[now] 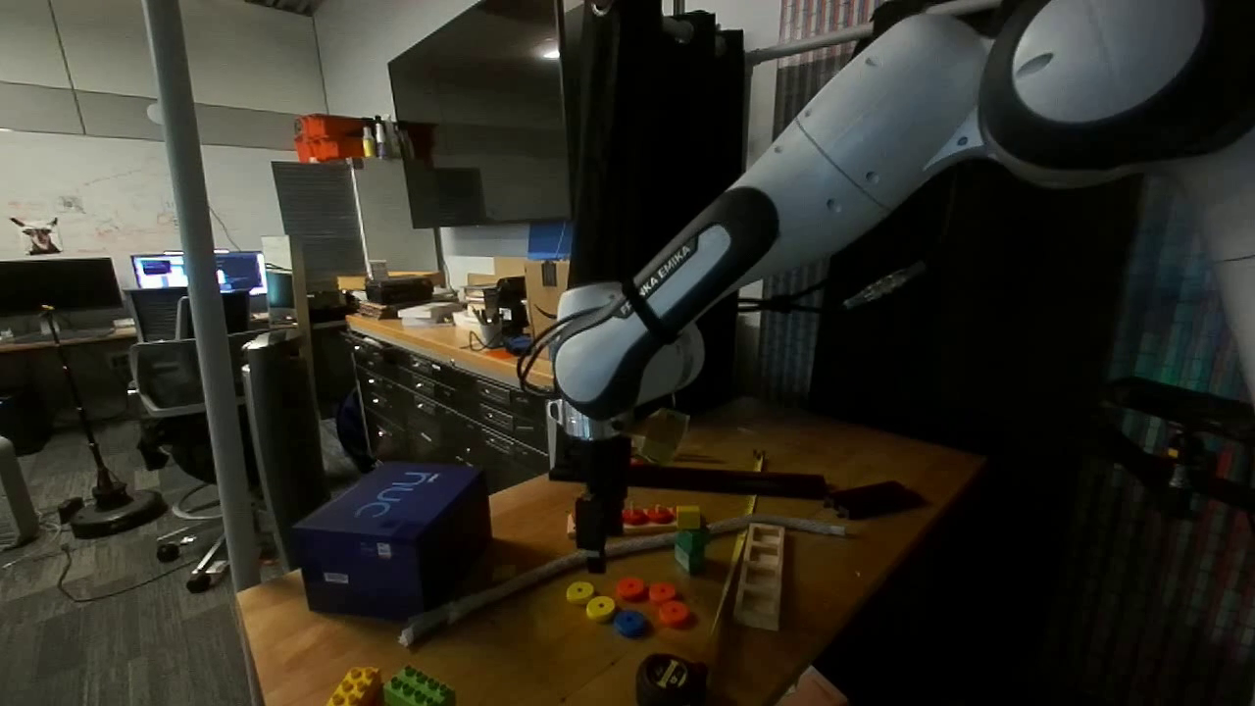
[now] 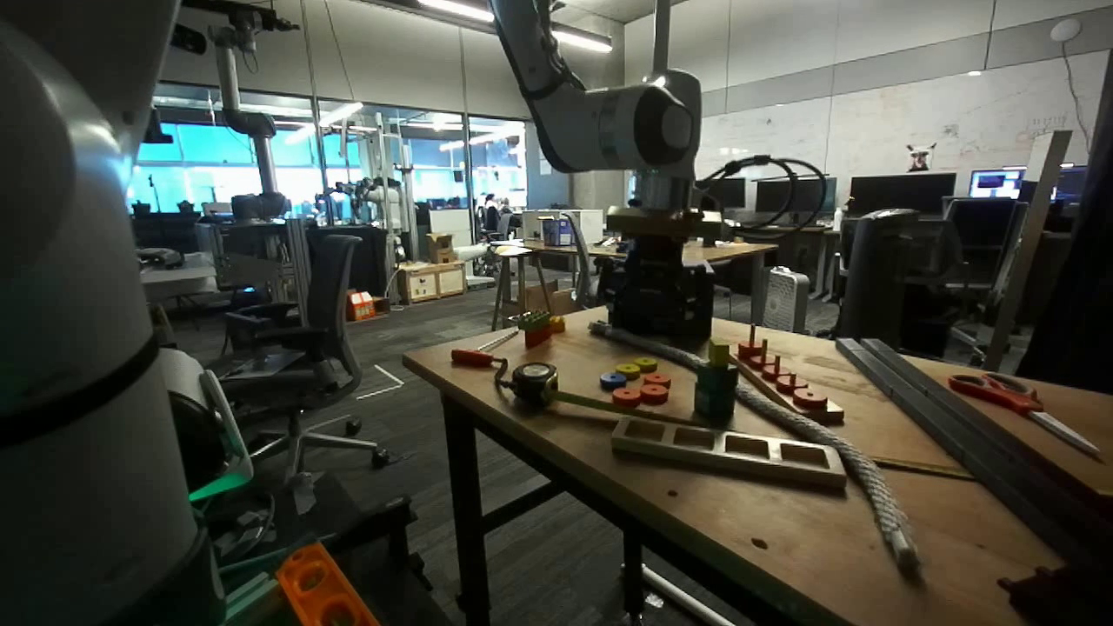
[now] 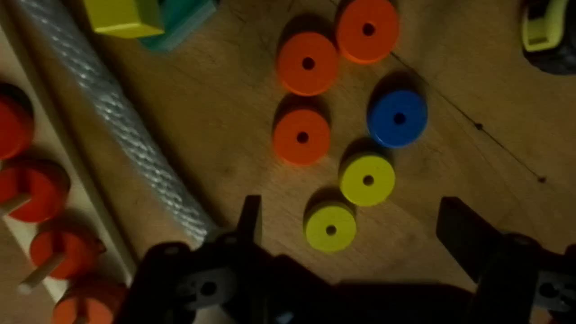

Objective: Remove the orange object from the thing and put it on the table

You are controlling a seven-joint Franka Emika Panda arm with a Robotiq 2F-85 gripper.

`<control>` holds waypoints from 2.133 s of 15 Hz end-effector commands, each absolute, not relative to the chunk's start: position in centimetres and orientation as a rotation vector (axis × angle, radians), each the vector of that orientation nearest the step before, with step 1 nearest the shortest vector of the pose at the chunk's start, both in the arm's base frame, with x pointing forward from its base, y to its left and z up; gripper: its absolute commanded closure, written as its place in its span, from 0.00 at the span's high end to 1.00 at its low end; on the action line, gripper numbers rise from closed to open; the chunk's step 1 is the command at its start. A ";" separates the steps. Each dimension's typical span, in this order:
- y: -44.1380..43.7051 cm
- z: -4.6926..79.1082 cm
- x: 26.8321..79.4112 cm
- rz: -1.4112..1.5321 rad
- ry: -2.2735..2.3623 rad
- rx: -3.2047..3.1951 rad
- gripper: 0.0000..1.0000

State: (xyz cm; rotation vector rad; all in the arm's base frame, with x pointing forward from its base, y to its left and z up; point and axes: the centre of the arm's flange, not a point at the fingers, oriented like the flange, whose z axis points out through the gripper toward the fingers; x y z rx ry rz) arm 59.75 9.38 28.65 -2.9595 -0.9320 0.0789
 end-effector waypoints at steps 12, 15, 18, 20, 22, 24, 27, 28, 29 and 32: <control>9.7 55.0 41.7 -0.522 -0.006 -3.285 1.00; 8.4 57.1 36.1 -0.538 0.192 -3.315 1.00; 5.8 57.4 32.2 -0.478 0.323 -3.324 1.00; 4.7 57.0 31.0 -0.344 0.281 -3.317 1.00; 3.8 56.3 30.2 -0.246 0.172 -3.278 1.00; 3.5 55.6 29.6 -0.169 0.031 -3.209 1.00; 3.1 54.9 28.9 -0.100 -0.074 -3.149 1.00; 2.9 54.7 28.9 -0.096 -0.072 -3.142 1.00; 3.2 54.5 30.1 -0.096 -0.026 -3.179 1.00; 3.1 54.2 30.1 -0.082 -0.025 -3.180 1.00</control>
